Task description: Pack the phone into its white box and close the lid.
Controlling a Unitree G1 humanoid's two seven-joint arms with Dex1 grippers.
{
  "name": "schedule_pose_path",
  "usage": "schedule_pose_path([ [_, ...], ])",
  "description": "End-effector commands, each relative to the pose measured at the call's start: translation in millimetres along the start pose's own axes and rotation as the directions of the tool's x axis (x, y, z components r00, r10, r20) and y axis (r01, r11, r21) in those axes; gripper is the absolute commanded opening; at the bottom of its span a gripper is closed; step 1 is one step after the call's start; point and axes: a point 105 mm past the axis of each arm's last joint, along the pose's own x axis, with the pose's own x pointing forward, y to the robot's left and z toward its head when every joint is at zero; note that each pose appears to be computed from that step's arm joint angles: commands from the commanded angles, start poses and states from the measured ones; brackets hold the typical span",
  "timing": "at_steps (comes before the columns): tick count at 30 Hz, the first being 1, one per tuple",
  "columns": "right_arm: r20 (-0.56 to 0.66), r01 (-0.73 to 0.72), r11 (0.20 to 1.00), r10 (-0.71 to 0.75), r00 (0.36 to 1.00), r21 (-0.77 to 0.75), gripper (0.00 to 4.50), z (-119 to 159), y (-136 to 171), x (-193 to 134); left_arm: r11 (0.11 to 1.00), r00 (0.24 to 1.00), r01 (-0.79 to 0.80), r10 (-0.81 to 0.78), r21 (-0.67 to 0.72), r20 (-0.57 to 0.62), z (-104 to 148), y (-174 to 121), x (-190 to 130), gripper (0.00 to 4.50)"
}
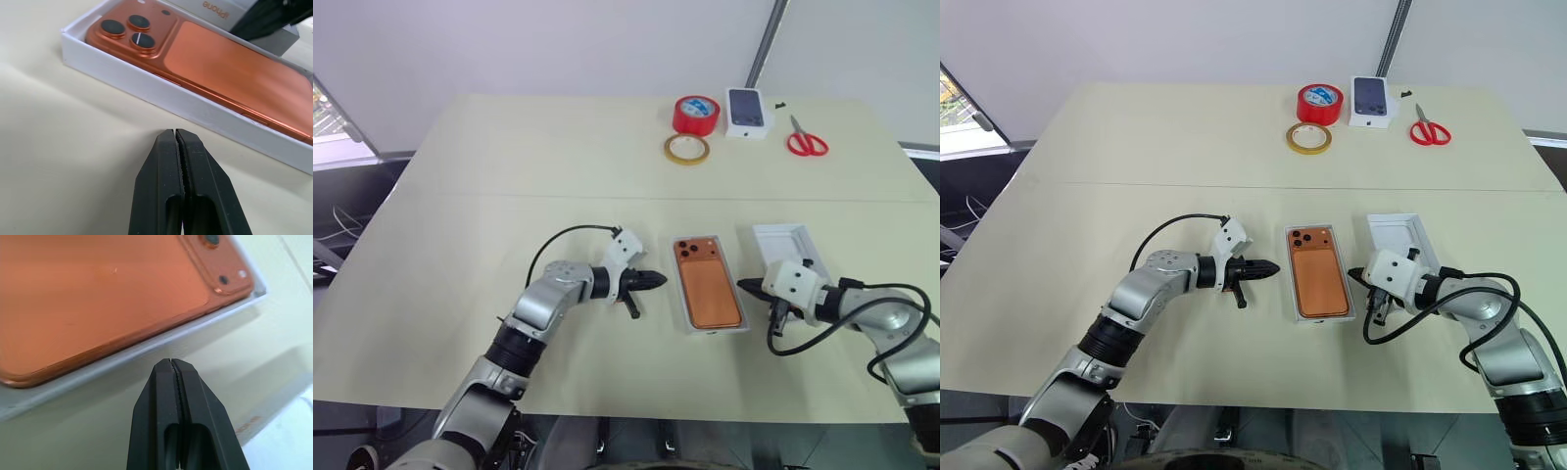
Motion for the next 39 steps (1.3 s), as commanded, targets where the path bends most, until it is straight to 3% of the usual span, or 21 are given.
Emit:
schedule_pose_path([
  [1, -0.020, 0.097, 0.991, -0.099, 0.995, -0.088, 0.00, -1, -24, -5, 0.998, 0.996, -0.068, 0.067, 0.018, 0.065, 15, 14, -17, 0.10],
  [5, -0.095, 0.207, 0.972, -0.218, 0.971, -0.113, 0.00, -20, -44, 2, 0.994, 0.992, -0.092, 0.086, 0.062, 0.092, 19, 18, -28, 0.10],
  [11, -0.108, 0.154, 0.980, -0.167, 0.980, -0.123, 0.00, -27, -36, -9, 0.984, 0.986, -0.111, 0.091, 0.140, 0.141, 30, 22, -58, 0.10],
  [15, -0.011, 0.176, 0.981, -0.175, 0.984, 0.081, 0.00, -9, -44, -20, 0.990, 0.985, -0.098, 0.083, 0.098, 0.150, 29, 30, -79, 0.10],
  [20, 0.035, 0.203, 0.963, -0.213, 0.976, 0.179, 2.42, 4, -53, -39, 0.967, 0.981, -0.137, 0.103, 0.216, 0.163, 35, 35, -93, 2.41],
  [22, -0.003, 0.223, 0.955, -0.227, 0.974, 0.195, 3.49, 0, -56, -49, 0.965, 0.981, -0.117, 0.076, 0.233, 0.179, 39, 32, -99, 3.52],
  [23, -0.051, 0.270, 0.940, -0.266, 0.963, 0.206, 3.51, -7, -61, -54, 0.959, 0.981, -0.121, 0.075, 0.258, 0.182, 39, 31, -103, 3.95],
  [25, -0.133, 0.357, 0.894, -0.333, 0.934, 0.269, 3.51, -18, -68, -60, 0.945, 0.973, -0.139, 0.075, 0.297, 0.217, 42, 32, -110, 3.95],
  [30, -0.189, 0.391, 0.821, -0.343, 0.920, 0.416, 3.51, -15, -56, -49, 0.920, 0.965, -0.129, 0.031, 0.369, 0.261, 44, 27, -119, 3.95],
  [36, -0.209, 0.360, 0.794, -0.294, 0.933, 0.489, 3.51, 1, -36, -28, 0.899, 0.965, -0.064, -0.055, 0.433, 0.257, 34, 18, -123, 3.95],
  [39, -0.280, 0.388, 0.802, -0.284, 0.917, 0.455, 3.51, -4, -32, -28, 0.892, 0.968, -0.061, -0.057, 0.448, 0.245, 30, 15, -123, 3.95],
])
